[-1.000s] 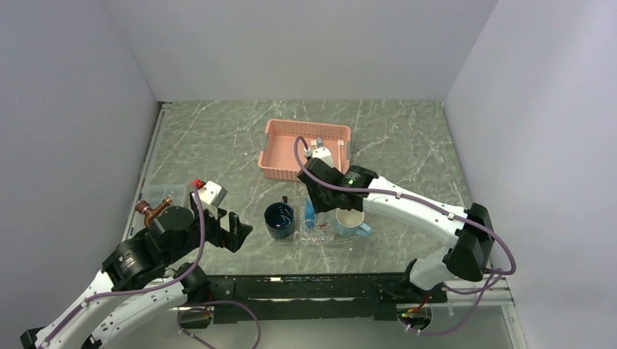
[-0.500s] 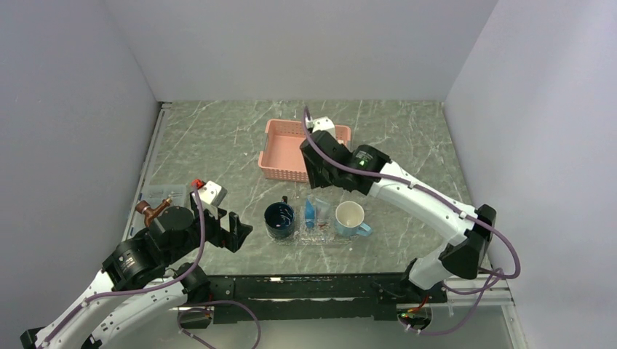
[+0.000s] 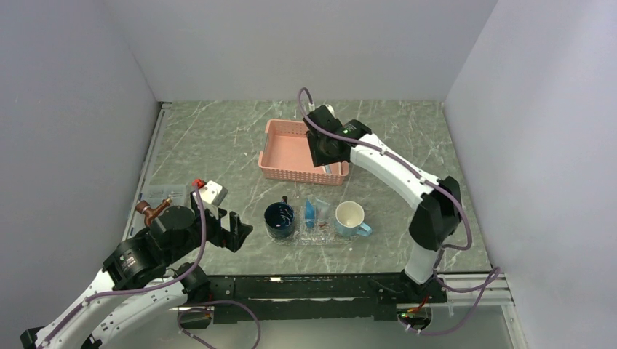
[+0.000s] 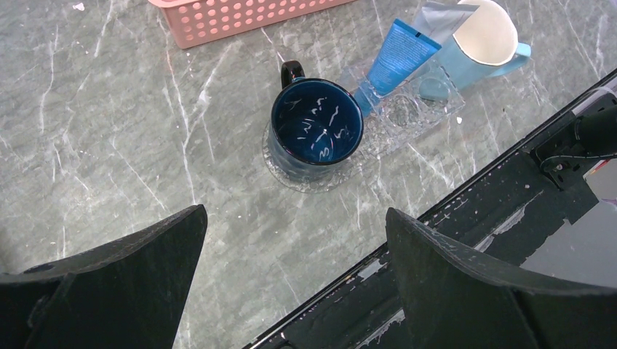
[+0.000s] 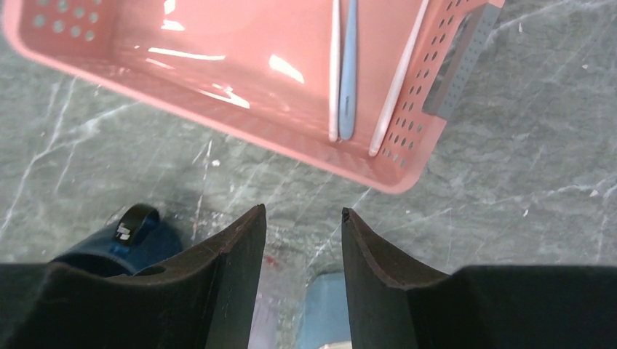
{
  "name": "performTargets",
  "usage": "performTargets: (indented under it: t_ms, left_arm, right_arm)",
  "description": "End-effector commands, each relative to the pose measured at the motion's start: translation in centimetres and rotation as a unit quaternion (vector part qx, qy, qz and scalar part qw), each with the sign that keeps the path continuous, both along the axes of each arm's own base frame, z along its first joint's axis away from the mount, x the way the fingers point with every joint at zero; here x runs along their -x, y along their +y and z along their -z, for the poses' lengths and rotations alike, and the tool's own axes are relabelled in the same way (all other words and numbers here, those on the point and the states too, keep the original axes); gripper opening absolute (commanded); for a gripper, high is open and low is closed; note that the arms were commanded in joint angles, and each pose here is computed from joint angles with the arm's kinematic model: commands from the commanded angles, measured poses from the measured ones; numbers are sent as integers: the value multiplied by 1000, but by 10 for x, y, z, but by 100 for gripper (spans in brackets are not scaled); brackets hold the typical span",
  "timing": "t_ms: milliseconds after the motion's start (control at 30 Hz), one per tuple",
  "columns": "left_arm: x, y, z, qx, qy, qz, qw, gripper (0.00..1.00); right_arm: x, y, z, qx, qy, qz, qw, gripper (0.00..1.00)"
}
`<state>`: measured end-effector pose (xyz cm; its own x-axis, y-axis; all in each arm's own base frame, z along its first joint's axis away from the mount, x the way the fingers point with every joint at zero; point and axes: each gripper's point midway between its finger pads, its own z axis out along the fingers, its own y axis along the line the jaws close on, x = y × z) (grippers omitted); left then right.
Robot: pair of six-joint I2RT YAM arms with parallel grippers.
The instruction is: Prepare toiletry sets of a toothbrush and toothpaste on the tray
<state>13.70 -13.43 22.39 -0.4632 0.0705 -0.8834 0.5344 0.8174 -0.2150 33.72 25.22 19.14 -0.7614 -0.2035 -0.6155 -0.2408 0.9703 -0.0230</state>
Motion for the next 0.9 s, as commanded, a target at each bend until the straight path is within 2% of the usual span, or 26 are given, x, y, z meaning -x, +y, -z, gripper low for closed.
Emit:
performTargets:
  t_ms: [0, 500, 867]
  left_arm:
    - [-5, -1, -8, 16, -15, -10, 1000, 100]
    - [-5, 4, -9, 20, -20, -22, 999, 99]
    - [-8, 4, -6, 11, -13, -27, 1000, 99]
  right_arm:
    - [-31, 13, 0, -34, -10, -10, 999, 44]
    - [-115, 18, 84, -21, 44, 19, 999, 42]
    - [-131, 21, 129, -16, 69, 21, 997, 39]
